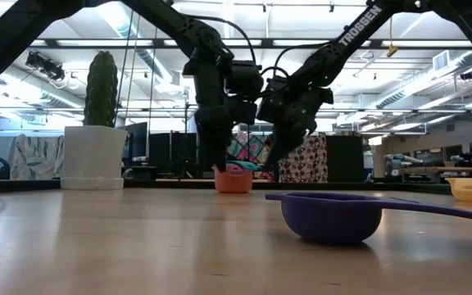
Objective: Nest measuring cups in basket
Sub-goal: Stack the blue measuring cup on top of the red measuring cup, then stack the yellow measuring cup on top of the blue measuring cup
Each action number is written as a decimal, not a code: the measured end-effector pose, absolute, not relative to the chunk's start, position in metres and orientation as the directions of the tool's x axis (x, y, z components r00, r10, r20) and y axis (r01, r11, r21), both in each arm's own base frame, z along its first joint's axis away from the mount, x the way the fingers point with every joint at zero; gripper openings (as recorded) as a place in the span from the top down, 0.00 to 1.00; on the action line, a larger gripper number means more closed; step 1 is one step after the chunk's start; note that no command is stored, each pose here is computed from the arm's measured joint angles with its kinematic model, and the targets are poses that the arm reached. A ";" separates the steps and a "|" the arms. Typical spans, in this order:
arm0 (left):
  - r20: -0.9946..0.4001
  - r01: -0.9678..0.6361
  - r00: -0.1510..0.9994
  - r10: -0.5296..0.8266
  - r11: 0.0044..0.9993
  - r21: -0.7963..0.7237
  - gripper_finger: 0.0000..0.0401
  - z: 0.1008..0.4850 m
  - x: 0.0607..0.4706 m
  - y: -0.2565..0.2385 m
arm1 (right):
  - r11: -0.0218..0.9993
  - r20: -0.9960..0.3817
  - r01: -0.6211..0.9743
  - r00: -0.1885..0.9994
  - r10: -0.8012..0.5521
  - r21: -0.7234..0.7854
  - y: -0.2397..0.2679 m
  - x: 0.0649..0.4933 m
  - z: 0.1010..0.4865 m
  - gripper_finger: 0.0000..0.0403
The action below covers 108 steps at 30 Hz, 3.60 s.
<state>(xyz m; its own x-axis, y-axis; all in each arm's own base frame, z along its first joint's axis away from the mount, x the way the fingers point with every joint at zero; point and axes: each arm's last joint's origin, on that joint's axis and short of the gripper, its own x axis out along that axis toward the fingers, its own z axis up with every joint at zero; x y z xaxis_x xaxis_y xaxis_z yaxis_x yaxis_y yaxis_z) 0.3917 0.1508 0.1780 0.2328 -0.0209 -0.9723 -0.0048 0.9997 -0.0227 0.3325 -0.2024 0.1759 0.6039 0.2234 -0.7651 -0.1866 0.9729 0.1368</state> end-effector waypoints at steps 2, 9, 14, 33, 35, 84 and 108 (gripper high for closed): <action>-0.973 -0.001 0.228 -0.022 1.000 -0.023 0.99 0.175 0.391 0.155 | 0.974 -0.766 -0.183 0.604 0.220 0.136 -0.203 0.332 0.176 0.99; -0.975 -0.006 0.221 -0.023 1.000 -0.025 0.99 0.172 0.389 0.162 | 0.974 -0.765 -0.181 0.606 0.217 0.133 -0.203 0.333 0.176 0.99; -0.973 -0.006 0.231 -0.020 1.000 -0.022 0.99 0.169 0.391 0.163 | 0.974 -0.764 -0.184 0.607 0.218 0.132 -0.203 0.333 0.176 0.99; -0.960 0.001 0.277 -0.044 0.999 -0.046 0.99 0.163 0.397 0.161 | 0.954 -0.727 -0.217 0.619 0.299 0.208 -0.196 0.346 0.158 0.99; -0.957 0.002 0.286 -0.049 0.999 -0.051 0.99 0.163 0.398 0.161 | 0.955 -0.728 -0.207 0.618 0.297 0.214 -0.197 0.346 0.158 0.99; -0.924 -0.226 0.372 -0.087 0.957 -0.181 0.99 0.285 0.347 0.115 | 0.989 -0.891 -0.132 0.453 0.007 -0.060 -0.162 0.264 0.286 0.99; -0.983 -0.452 0.064 -0.173 0.873 -0.183 0.99 0.314 0.302 0.036 | 0.990 -0.923 0.095 0.379 0.062 0.106 -0.130 0.214 0.321 0.99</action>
